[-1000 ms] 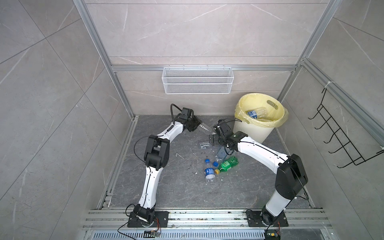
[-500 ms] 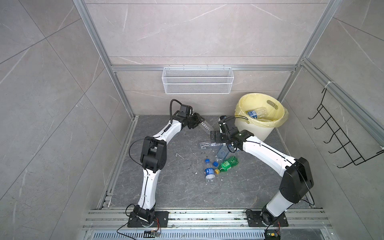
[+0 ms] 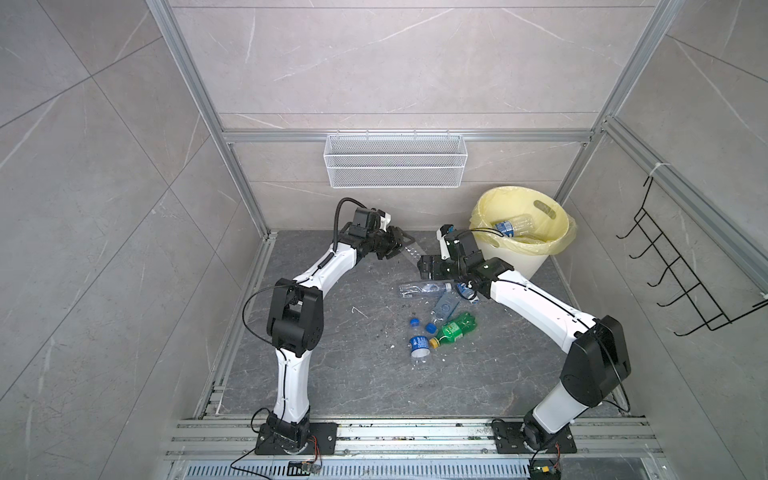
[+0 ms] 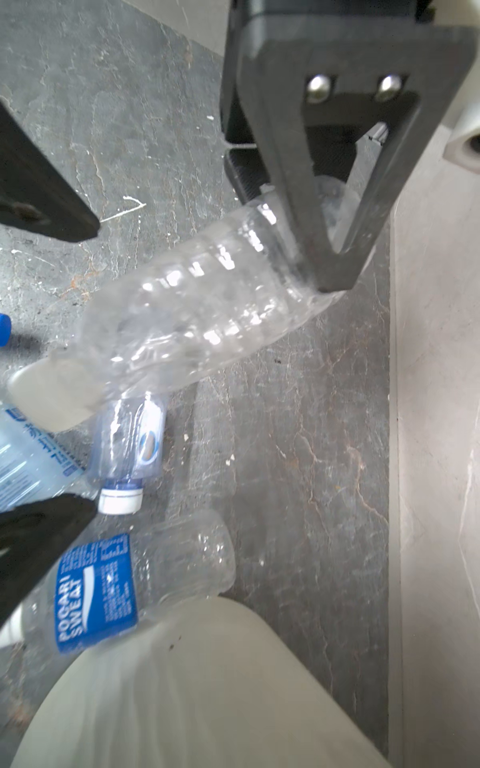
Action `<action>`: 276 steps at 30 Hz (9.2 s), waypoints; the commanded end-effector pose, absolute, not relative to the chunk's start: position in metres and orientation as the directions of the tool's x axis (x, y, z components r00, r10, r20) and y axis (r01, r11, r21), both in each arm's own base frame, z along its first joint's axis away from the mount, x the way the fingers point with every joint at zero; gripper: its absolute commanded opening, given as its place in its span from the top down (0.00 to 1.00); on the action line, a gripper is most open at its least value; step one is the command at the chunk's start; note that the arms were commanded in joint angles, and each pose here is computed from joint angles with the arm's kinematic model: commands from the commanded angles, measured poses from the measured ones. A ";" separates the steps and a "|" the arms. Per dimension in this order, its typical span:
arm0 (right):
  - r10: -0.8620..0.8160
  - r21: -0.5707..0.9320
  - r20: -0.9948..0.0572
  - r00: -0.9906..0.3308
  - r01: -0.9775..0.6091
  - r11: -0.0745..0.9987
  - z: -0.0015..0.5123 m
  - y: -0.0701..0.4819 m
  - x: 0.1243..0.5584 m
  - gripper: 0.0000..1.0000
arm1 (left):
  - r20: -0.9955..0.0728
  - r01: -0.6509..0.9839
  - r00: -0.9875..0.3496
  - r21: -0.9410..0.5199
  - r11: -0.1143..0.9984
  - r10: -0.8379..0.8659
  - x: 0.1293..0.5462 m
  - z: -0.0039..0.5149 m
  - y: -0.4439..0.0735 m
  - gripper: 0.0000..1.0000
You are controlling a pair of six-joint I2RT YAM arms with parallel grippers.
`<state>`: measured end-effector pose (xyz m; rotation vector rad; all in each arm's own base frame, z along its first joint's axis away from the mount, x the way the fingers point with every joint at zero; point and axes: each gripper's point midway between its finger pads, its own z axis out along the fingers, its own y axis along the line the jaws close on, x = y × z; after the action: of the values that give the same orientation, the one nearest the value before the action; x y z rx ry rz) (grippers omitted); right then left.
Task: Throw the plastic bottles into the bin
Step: 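Raise the clear bottle toward the right gripper while the right gripper grasps it, then carry the clear bottle over the bin with the right gripper and release, then withdraw the right gripper from the bin toward the bottles while the left gripper lowers, then grasp a clear small-label bottle by its base with the left gripper and lift, then raise the small-label bottle toward the right gripper while the right gripper grasps its neck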
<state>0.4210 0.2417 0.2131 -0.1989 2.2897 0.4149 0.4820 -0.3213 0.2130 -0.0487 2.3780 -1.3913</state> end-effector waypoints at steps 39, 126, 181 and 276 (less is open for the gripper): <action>-0.029 0.242 -0.751 -0.659 -0.316 0.917 0.206 0.249 0.420 0.54 | -0.335 0.260 -0.920 -0.910 0.322 -0.205 0.463 0.280 -0.339 0.21; 0.117 0.115 -0.821 -0.558 0.039 0.993 0.360 0.083 0.399 0.00 | -0.695 0.559 -0.694 -0.355 0.749 0.188 0.423 0.246 -0.344 0.00; 0.021 0.192 -0.619 -0.785 -0.125 0.974 0.200 0.179 0.342 0.00 | -0.456 0.848 -0.488 -0.048 0.527 0.744 0.421 0.051 -0.344 0.12; 0.382 0.707 -0.458 -0.802 -0.069 0.704 0.233 0.302 0.482 0.35 | -0.513 0.460 -0.858 -0.756 0.466 0.014 0.365 0.228 -0.328 0.56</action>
<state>0.4751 0.2982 0.2227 0.2413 2.3467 0.9677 0.3708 -0.3233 0.1994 0.3388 2.3668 -1.3201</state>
